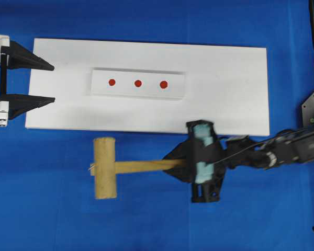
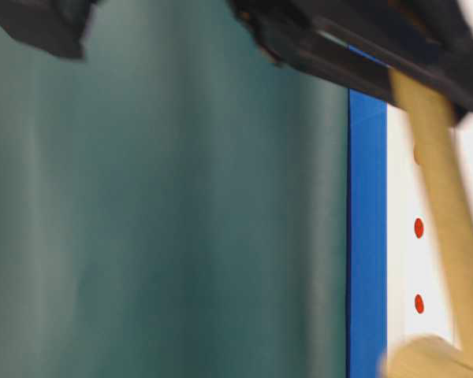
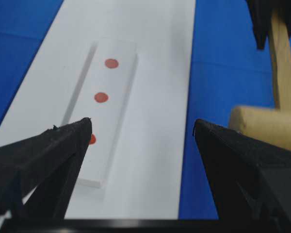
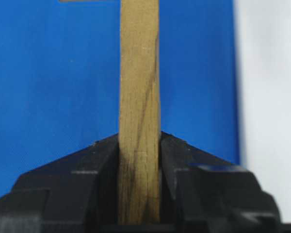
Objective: Hit the mark with a hammer.
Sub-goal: 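Carry the mallet with the right gripper down onto the blue surface below the board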
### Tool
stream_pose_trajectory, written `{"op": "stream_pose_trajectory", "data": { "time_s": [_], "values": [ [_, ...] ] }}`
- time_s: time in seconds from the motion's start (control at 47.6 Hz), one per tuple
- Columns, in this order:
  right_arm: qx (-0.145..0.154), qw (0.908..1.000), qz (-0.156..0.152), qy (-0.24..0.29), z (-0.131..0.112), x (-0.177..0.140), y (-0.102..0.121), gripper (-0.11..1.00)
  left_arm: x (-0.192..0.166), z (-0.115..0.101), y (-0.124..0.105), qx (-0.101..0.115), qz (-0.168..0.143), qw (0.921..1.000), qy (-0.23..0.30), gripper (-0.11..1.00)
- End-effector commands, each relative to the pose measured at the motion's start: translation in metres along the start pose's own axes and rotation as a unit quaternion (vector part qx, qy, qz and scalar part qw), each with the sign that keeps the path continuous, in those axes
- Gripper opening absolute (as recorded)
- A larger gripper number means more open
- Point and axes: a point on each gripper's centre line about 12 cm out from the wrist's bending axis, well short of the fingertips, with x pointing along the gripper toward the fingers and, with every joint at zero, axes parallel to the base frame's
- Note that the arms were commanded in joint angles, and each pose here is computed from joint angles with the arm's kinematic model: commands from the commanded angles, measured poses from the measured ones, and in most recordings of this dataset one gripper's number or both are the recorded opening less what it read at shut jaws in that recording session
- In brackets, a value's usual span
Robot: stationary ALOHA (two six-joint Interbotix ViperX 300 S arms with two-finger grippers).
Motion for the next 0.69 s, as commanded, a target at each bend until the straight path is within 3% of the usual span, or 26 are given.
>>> {"op": "stream_pose_trajectory", "data": {
  "time_s": [0.0,0.273,0.672],
  "values": [
    [0.008,0.9999,-0.003,-0.014,0.012,0.009,0.008,0.07,0.0,0.005,0.0,0.001,0.0,1.0,-0.008,0.82],
    [0.003,0.9998,-0.016,0.01,-0.002,0.04,0.014,0.07,0.0,0.005,0.0,-0.001,0.0,1.0,-0.009,0.82],
    [0.009,0.9993,-0.021,0.03,-0.015,0.05,0.015,0.07,-0.007,0.01,0.0,-0.002,-0.001,0.9996,-0.028,0.82]
  ]
}}
